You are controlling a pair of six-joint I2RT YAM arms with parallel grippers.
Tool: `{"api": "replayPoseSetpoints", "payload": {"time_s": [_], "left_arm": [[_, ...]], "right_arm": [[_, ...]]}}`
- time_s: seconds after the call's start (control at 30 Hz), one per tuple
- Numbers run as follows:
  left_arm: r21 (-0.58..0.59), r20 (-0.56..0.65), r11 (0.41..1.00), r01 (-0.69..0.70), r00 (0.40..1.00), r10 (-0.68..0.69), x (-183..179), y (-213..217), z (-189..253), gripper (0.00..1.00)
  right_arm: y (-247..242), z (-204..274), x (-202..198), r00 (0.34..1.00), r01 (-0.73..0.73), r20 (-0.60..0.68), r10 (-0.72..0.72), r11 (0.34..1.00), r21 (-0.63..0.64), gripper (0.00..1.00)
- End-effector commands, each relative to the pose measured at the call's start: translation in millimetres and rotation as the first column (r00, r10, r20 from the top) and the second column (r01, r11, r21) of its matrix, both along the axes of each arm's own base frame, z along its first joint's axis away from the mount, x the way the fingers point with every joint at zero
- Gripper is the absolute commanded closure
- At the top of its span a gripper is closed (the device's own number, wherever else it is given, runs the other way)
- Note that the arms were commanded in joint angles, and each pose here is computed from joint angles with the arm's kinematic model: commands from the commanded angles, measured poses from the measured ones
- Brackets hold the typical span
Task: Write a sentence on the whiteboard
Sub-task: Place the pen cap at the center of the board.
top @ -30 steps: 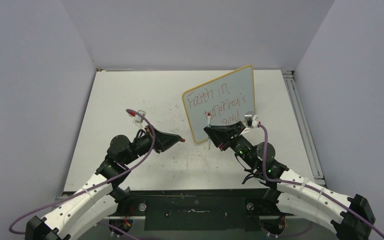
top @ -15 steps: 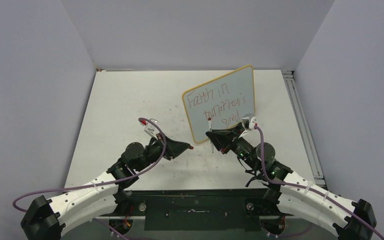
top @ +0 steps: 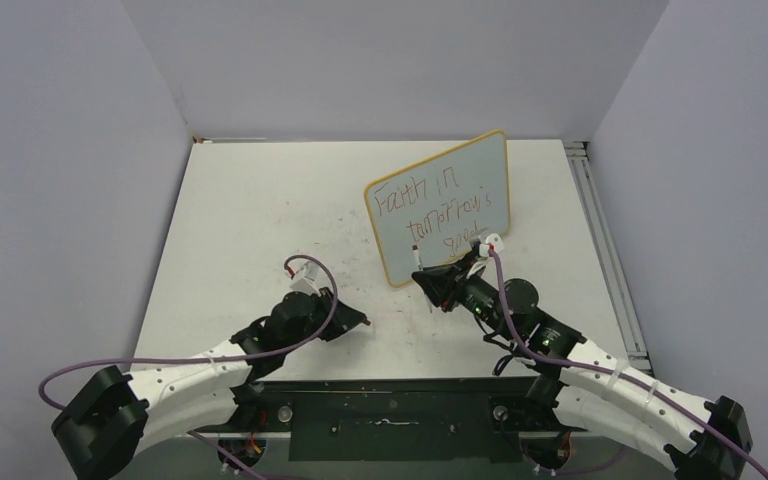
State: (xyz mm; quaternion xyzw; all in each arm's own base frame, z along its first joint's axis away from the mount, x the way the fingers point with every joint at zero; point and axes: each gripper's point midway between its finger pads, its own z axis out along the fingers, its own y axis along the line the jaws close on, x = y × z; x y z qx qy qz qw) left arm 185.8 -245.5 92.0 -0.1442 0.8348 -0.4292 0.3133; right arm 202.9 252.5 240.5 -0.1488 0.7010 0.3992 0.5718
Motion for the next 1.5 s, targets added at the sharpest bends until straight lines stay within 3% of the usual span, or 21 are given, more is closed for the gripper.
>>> {"api": "replayPoseSetpoints", "payload": {"time_s": [0.0, 0.37, 0.6, 0.7, 0.93, 1.03, 1.13, 1.23, 1.3, 1.47], "left_arm": [[0.009, -0.032, 1.0, -0.024, 0.999, 0.025, 4, -2, -12, 1.0], [0.059, -0.079, 0.997, -0.043, 0.996, 0.048, 0, 6, -39, 0.97], [0.088, -0.097, 0.996, -0.033, 0.994, 0.042, -3, 8, -47, 0.89], [0.107, -0.098, 0.994, -0.038, 0.994, 0.049, -2, 10, -48, 0.74], [0.231, -0.007, 0.968, -0.102, 0.994, 0.107, 13, 35, -25, 0.19], [0.312, 0.143, 0.944, -0.109, 0.987, 0.067, 23, 48, 11, 0.13], [0.29, 0.352, 0.957, 0.029, 0.926, -0.134, 22, 24, 73, 0.15], [0.198, 0.522, 0.947, 0.252, 0.791, -0.32, -1, -15, 134, 0.15], [0.152, 0.57, 0.916, 0.37, 0.724, -0.388, -16, -36, 156, 0.15], [0.116, 0.616, 0.88, 0.461, 0.661, -0.428, -29, -73, 181, 0.15]], "right_arm": [[11, 19, -2, 0.999, -0.041, 0.03, 0.041, 0.999, 0.026, 0.95], [14, 17, -1, 0.999, -0.045, 0.021, 0.045, 0.999, 0.028, 0.95], [13, 17, 0, 0.999, -0.039, 0.02, 0.039, 0.999, 0.028, 0.95], [12, 15, 1, 1.0, -0.029, 0.009, 0.029, 0.999, 0.033, 0.95], [12, 29, 2, 1.0, -0.018, 0.01, 0.018, 0.997, 0.074, 0.95], [10, 35, 4, 1.0, 0.0, 0.008, -0.001, 0.995, 0.095, 0.95], [9, 41, 6, 1.0, 0.021, -0.006, -0.02, 0.991, 0.134, 0.94], [11, 48, 6, 1.0, 0.019, -0.013, -0.017, 0.983, 0.184, 0.93], [13, 53, 5, 1.0, 0.008, -0.017, -0.004, 0.976, 0.218, 0.93], [17, 63, 0, 0.999, -0.021, -0.02, 0.027, 0.961, 0.277, 0.93]]}}
